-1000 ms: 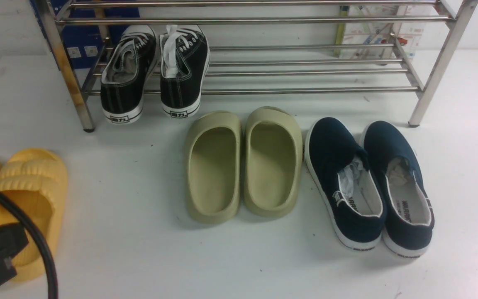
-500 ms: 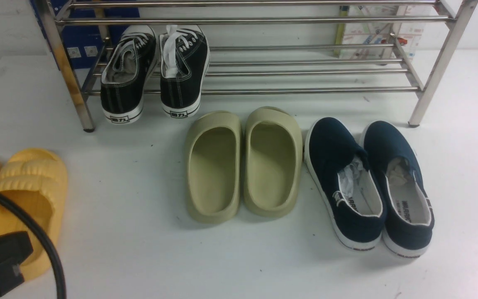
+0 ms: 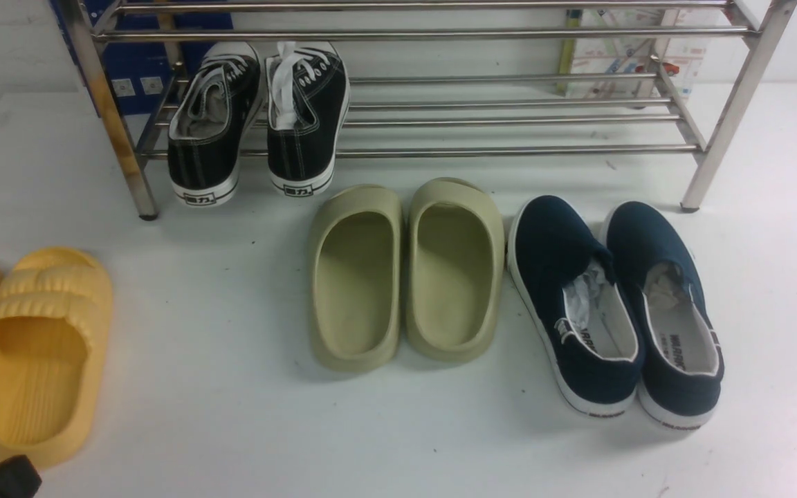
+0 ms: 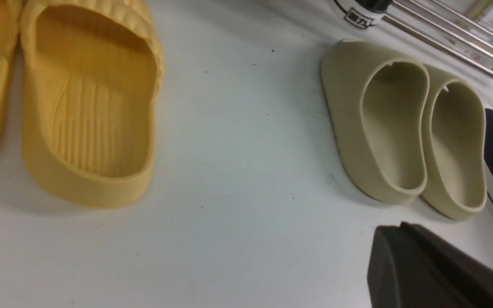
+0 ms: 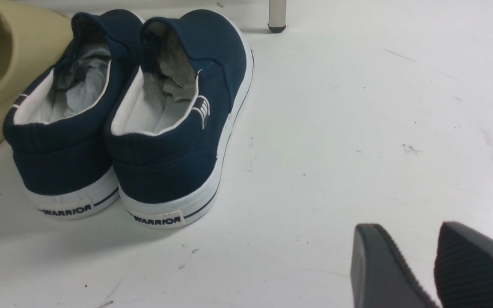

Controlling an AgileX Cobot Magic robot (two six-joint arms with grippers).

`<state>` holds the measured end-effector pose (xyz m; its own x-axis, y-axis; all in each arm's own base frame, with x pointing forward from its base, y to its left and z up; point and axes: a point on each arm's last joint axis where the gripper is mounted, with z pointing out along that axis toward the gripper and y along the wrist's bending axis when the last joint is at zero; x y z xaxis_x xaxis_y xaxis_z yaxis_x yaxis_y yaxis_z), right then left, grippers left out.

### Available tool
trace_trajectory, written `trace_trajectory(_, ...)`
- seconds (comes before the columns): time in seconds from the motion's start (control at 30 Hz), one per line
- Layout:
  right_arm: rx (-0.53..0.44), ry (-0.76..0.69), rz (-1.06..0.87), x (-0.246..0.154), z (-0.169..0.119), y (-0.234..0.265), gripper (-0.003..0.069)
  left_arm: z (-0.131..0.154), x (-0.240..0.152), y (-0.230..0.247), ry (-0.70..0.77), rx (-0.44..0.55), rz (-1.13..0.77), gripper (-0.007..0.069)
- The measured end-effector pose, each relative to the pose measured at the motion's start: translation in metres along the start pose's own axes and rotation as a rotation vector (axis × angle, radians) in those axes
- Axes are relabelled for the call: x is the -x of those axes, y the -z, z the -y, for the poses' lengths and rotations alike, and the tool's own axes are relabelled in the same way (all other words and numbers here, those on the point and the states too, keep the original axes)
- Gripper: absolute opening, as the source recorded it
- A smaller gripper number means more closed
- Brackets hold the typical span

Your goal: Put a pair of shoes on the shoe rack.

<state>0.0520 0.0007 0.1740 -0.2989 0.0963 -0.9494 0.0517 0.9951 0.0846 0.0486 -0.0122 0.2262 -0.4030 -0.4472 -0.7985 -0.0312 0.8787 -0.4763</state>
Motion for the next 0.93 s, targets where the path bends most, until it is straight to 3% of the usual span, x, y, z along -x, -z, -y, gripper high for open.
trace_trajectory(0.47, 0.000, 0.001, 0.000, 0.000, 0.000, 0.000, 0.0239, -0.029, -0.046, -0.022, 0.012, 0.013, 0.013, -0.0013)
trace_trajectory(0.93, -0.001, 0.002, 0.000, 0.000, 0.000, 0.000, 0.0239, -0.032, -0.042, -0.023, -0.081, 0.036, 0.074, -0.0013)
